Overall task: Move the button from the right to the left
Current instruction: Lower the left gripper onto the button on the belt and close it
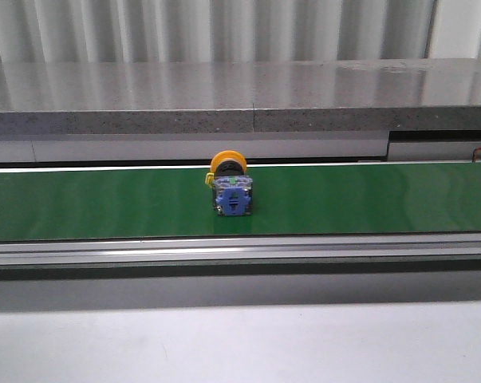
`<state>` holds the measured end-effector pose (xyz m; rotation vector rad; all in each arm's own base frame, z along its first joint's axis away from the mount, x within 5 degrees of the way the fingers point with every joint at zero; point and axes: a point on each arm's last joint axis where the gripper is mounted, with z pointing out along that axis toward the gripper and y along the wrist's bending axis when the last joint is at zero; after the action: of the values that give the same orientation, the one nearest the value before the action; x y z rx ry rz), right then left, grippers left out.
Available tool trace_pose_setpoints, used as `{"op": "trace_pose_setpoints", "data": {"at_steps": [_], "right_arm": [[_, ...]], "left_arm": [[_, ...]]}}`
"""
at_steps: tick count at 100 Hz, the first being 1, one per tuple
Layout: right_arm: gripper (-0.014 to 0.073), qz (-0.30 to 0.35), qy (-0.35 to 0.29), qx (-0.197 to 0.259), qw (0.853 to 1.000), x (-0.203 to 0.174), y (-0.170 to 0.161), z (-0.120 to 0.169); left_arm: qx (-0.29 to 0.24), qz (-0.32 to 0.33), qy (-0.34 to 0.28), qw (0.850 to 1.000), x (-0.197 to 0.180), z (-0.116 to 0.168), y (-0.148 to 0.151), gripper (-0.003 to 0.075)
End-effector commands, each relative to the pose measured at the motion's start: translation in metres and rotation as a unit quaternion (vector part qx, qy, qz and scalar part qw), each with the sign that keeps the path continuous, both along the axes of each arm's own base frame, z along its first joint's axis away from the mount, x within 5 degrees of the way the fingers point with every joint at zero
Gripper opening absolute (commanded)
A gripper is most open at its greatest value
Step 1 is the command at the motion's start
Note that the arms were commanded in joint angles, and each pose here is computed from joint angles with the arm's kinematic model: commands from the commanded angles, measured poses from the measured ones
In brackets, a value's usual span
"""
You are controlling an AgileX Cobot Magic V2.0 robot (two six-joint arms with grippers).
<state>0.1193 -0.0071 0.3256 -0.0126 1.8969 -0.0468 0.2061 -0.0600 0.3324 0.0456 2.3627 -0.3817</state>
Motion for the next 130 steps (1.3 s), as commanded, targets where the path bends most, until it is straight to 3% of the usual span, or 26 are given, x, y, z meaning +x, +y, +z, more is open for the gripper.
{"op": "trace_pose_setpoints", "data": {"at_steps": [1, 52, 100, 116, 130], "right_arm": [[-0.0068, -0.009, -0.05, -0.002, 0.999, 0.001, -0.001, 0.015], [-0.0068, -0.009, -0.05, -0.002, 0.999, 0.001, -0.001, 0.015], [-0.0068, -0.009, -0.05, -0.002, 0.999, 0.001, -0.001, 0.015], [-0.0068, -0.009, -0.05, -0.002, 0.999, 0.001, -0.001, 0.015], [-0.0068, -0.009, -0.05, -0.002, 0.999, 0.001, -0.001, 0.015]], "left_arm": [[-0.033, -0.015, -0.043, 0.998, 0.014, 0.013, -0.021, 0.0661], [0.019, -0.107, 0.004, 0.994, 0.069, -0.021, -0.125, 0.0661], [0.072, -0.115, 0.063, 0.989, 0.093, -0.061, -0.15, 0.0654], [0.099, -0.11, 0.091, 0.985, 0.097, -0.076, -0.15, 0.0589], [0.1, -0.11, 0.092, 0.985, 0.097, -0.077, -0.15, 0.0465]]}}
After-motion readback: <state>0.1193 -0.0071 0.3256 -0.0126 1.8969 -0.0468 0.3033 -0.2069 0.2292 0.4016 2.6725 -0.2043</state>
